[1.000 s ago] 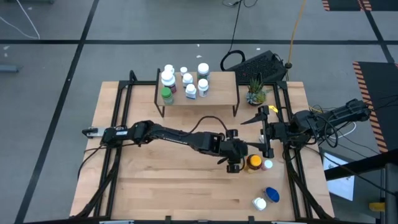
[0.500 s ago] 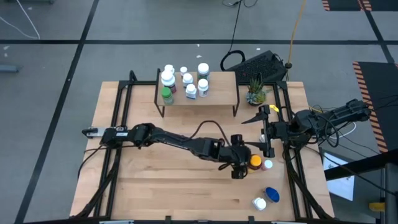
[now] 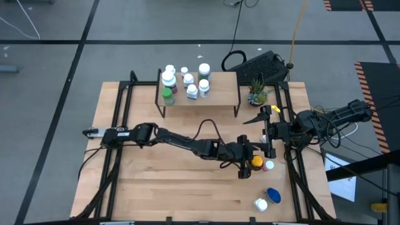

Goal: Pick and place medicine bottles onto shelf by color
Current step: Put the yellow pill bottle on the shelf, then put the white pill bottle on the shelf

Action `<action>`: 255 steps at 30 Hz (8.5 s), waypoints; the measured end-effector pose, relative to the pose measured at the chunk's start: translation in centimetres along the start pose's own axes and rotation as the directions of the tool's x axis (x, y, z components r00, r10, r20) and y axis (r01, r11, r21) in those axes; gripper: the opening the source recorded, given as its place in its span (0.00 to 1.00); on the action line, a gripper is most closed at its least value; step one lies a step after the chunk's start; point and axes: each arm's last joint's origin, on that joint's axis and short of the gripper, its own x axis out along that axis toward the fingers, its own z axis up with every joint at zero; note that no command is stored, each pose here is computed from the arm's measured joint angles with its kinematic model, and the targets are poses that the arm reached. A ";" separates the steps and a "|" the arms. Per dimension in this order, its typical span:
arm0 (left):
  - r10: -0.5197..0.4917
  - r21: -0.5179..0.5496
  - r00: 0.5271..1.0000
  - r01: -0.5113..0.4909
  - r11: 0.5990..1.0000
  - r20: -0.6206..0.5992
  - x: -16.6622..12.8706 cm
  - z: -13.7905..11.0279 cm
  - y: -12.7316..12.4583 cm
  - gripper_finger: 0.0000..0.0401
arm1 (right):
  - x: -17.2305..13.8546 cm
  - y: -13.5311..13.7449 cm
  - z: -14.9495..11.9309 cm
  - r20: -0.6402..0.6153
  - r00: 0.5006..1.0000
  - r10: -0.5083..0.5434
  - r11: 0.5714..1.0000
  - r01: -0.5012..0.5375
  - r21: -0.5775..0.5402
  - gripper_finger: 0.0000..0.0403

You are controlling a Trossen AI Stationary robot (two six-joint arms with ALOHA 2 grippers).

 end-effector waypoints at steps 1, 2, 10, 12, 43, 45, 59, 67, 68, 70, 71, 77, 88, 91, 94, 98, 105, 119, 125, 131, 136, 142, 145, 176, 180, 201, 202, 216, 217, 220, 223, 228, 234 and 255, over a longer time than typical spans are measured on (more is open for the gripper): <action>-0.002 -0.002 1.000 0.002 1.000 0.019 0.1 -0.2 -0.1 0.90 | 0.0 0.0 0.0 0.001 1.000 0.000 1.000 0.000 -0.001 0.78; -0.003 -0.004 0.999 0.003 1.000 0.034 0.1 -0.5 -0.2 0.90 | 0.0 0.0 0.0 0.001 1.000 0.000 1.000 0.000 -0.002 0.78; -0.040 -0.015 0.995 0.042 0.999 0.092 0.2 -0.9 0.0 0.87 | 0.0 0.0 0.1 0.006 1.000 -0.002 1.000 0.002 -0.009 0.78; -0.039 -0.009 0.995 0.040 0.999 0.092 0.2 -0.9 0.1 0.84 | 0.0 0.0 0.1 0.012 1.000 -0.005 1.000 0.005 -0.008 0.78; 0.105 0.022 0.993 -0.104 0.994 -0.052 -1.5 0.3 1.8 0.53 | -0.1 -0.6 0.5 0.019 0.988 -0.151 0.988 0.151 0.014 0.78; 0.193 0.075 0.980 -0.189 0.979 -0.052 -3.1 2.3 1.8 0.54 | -0.1 -0.7 0.4 -0.002 0.981 -0.192 0.981 0.192 0.012 0.78; 0.438 0.072 0.899 -0.436 0.897 -0.009 -19.9 4.0 8.9 0.55 | -1.4 -1.0 0.2 0.082 0.966 -0.247 0.968 0.242 0.062 0.68; 0.356 0.018 0.933 -0.357 0.934 0.047 -24.9 4.7 15.9 0.54 | -1.3 -0.8 -0.2 0.139 0.953 -0.268 0.963 0.263 0.056 0.66; 0.336 0.024 0.941 -0.337 0.941 0.040 -25.0 4.5 16.5 0.54 | -1.3 -0.8 -0.2 0.139 0.953 -0.268 0.963 0.263 0.052 0.66; 0.306 0.020 0.952 -0.306 0.952 0.015 -25.0 3.8 17.7 0.54 | -1.3 -0.8 -0.2 0.136 0.954 -0.266 0.964 0.263 0.044 0.66; 0.301 0.015 0.954 -0.301 0.953 0.007 -24.9 3.5 18.2 0.55 | -1.3 -0.8 -0.2 0.136 0.954 -0.266 0.964 0.263 0.039 0.66; 0.323 0.002 0.946 -0.323 0.946 -0.012 -24.7 2.6 20.4 0.58 | -1.3 -0.8 -0.3 0.128 0.956 -0.264 0.964 0.264 0.019 0.66; 0.319 -0.017 0.948 -0.319 0.947 -0.021 -25.2 2.0 22.4 0.62 | -1.3 -0.8 -0.3 0.128 0.956 -0.264 0.964 0.263 0.019 0.66; 0.325 -0.011 0.945 -0.325 0.945 -0.029 -25.2 1.8 22.6 0.66 | -1.3 -0.8 -0.3 0.128 0.956 -0.264 0.965 0.263 0.019 0.66; 0.328 -0.006 0.945 -0.328 0.945 -0.022 -25.2 1.9 22.6 0.68 | -1.3 -0.8 -0.3 0.128 0.956 -0.264 0.965 0.263 0.019 0.66; 0.373 -0.005 0.927 -0.374 0.928 -0.030 -25.3 1.9 22.8 0.68 | -1.3 -0.8 -0.3 0.129 0.956 -0.263 0.965 0.263 0.019 0.66; 0.446 -0.004 0.894 -0.447 0.895 -0.043 -25.4 1.9 23.0 0.68 | -1.3 -0.8 -0.3 0.129 0.956 -0.264 0.965 0.263 0.019 0.66; 0.453 -0.008 0.892 -0.453 0.892 -0.007 -25.4 2.2 23.1 0.71 | -1.3 -0.8 -0.3 0.129 0.956 -0.264 0.965 0.263 0.019 0.66; 0.446 -0.005 0.895 -0.446 0.895 0.009 -25.7 2.8 22.2 0.74 | -1.2 -0.7 -0.4 0.115 0.959 -0.259 0.966 0.259 0.012 0.66; 0.562 0.009 0.826 -0.563 0.826 0.033 -27.8 4.7 20.5 0.76 | -1.2 -0.7 -0.5 0.108 0.961 -0.256 0.967 0.256 0.009 0.66; 0.544 -0.035 0.839 -0.544 0.839 0.015 -29.9 5.9 18.1 0.72 | -0.5 -0.4 -0.9 0.098 0.965 -0.244 0.969 0.246 -0.008 0.66; 0.442 -0.050 0.895 -0.440 0.897 0.054 -29.3 2.8 13.5 0.64 | 1.4 0.0 -2.0 0.082 0.973 -0.217 0.975 0.219 -0.023 0.66; 0.410 -0.052 0.907 -0.407 0.912 0.095 -28.6 0.4 11.2 0.59 | 2.0 -0.6 -2.8 0.026 0.948 -0.316 0.949 0.316 0.009 0.66; 0.264 -0.072 0.964 -0.266 0.961 -0.026 -27.9 -8.4 5.4 0.48 | -8.3 0.1 -11.3 -0.983 0.183 -0.007 0.583 0.799 0.144 0.66; 0.270 -0.067 0.963 -0.271 0.960 -0.029 -27.9 -8.4 5.5 0.48 | -8.1 0.3 -11.6 -0.990 0.137 0.023 0.571 0.812 0.125 0.66; 0.302 -0.072 0.952 -0.304 0.950 -0.042 -28.0 -8.6 4.6 0.48 | -6.3 1.3 -13.5 -0.991 -0.046 0.124 0.614 0.788 0.040 0.55; 0.302 -0.072 0.952 -0.304 0.950 -0.042 -28.0 -8.5 4.6 0.48 | -6.3 1.3 -13.5 -0.991 -0.045 0.126 0.619 0.784 0.043 0.52; 0.328 -0.065 0.945 -0.327 0.943 0.003 -28.0 -8.1 4.7 0.48 | -1.8 -2.3 -6.3 -0.984 0.161 0.072 0.759 0.631 0.159 0.44; 0.328 -0.066 0.945 -0.327 0.943 0.009 -28.0 -8.0 4.7 0.48 | -1.4 -2.9 -5.5 -0.983 0.172 0.063 0.772 0.616 0.157 0.44; 0.328 -0.063 0.945 -0.327 0.943 0.008 -28.0 -8.0 4.7 0.48 | 0.0 -4.8 -3.3 -0.978 0.207 0.029 0.826 0.546 0.140 0.44; 0.328 -0.063 0.945 -0.327 0.943 0.008 -28.0 -8.0 4.7 0.48 | 1.6 -7.0 -1.2 -0.966 0.255 -0.034 0.873 0.478 0.096 0.44; 0.328 -0.063 0.945 -0.326 0.943 0.008 -28.0 -8.0 4.7 0.48 | 4.3 -11.0 1.6 -0.949 0.297 -0.102 0.908 0.417 0.033 0.44; 0.327 -0.062 0.945 -0.326 0.943 0.005 -28.0 -8.0 4.7 0.48 | 7.2 -15.3 1.9 -0.949 0.272 -0.156 0.968 0.233 -0.093 0.44; 0.322 -0.077 0.946 -0.323 0.943 -0.025 -28.0 -8.3 4.7 0.48 | 8.8 -26.4 -7.5 -0.975 0.211 -0.064 0.997 -0.019 -0.069 0.44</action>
